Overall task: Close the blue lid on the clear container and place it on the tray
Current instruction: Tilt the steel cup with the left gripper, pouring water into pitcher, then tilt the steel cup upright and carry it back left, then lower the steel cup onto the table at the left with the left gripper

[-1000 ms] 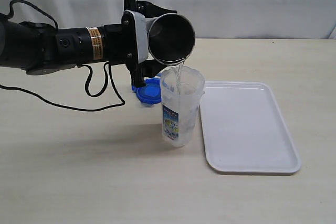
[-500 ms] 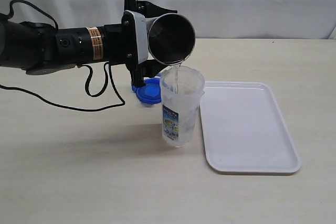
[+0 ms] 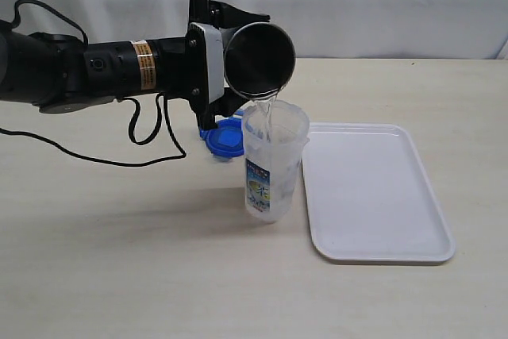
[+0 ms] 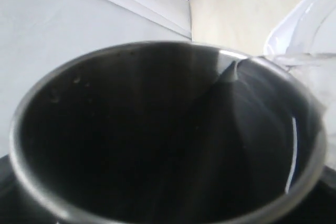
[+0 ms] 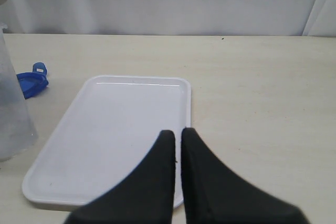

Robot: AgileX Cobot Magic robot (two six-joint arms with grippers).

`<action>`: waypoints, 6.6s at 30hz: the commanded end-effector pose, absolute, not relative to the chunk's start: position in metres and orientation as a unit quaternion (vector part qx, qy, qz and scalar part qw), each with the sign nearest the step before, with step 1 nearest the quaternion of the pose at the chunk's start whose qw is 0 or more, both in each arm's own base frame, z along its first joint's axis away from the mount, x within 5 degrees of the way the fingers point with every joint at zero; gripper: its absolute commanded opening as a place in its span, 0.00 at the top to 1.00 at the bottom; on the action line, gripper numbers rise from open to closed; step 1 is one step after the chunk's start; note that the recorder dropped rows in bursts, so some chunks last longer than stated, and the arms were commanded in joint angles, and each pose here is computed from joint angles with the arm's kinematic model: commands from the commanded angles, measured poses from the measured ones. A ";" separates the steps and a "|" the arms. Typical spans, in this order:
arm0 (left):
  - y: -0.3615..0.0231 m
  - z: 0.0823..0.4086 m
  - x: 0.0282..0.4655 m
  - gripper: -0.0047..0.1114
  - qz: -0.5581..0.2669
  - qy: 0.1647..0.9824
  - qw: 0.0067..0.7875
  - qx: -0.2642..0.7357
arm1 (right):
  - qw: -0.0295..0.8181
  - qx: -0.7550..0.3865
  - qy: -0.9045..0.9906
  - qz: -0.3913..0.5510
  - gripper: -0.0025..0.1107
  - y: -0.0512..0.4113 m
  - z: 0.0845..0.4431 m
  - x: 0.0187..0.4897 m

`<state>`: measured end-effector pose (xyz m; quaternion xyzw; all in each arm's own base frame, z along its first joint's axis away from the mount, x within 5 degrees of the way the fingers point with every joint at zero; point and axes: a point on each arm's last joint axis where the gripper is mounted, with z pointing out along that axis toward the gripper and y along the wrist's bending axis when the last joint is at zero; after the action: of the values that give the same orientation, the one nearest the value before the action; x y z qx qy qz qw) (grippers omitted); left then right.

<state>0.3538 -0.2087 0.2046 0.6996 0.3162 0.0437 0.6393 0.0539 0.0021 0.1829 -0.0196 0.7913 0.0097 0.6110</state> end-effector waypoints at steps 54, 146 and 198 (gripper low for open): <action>0.001 0.212 0.430 0.96 -0.071 0.737 0.670 0.064 | 0.613 -0.020 0.790 0.006 0.94 0.002 0.183 0.054; 0.031 0.101 0.485 0.25 -0.095 0.773 0.619 0.105 | 0.613 -0.020 0.790 0.006 0.94 0.002 0.183 0.054; 0.056 0.103 0.409 0.06 -0.086 0.807 0.574 0.109 | 0.613 -0.020 0.790 0.006 0.94 0.002 0.183 0.054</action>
<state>0.4171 0.0536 0.0910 0.1069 0.8125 -0.0910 0.5658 0.0539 0.0021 0.1829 -0.0196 0.7913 0.0097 0.6110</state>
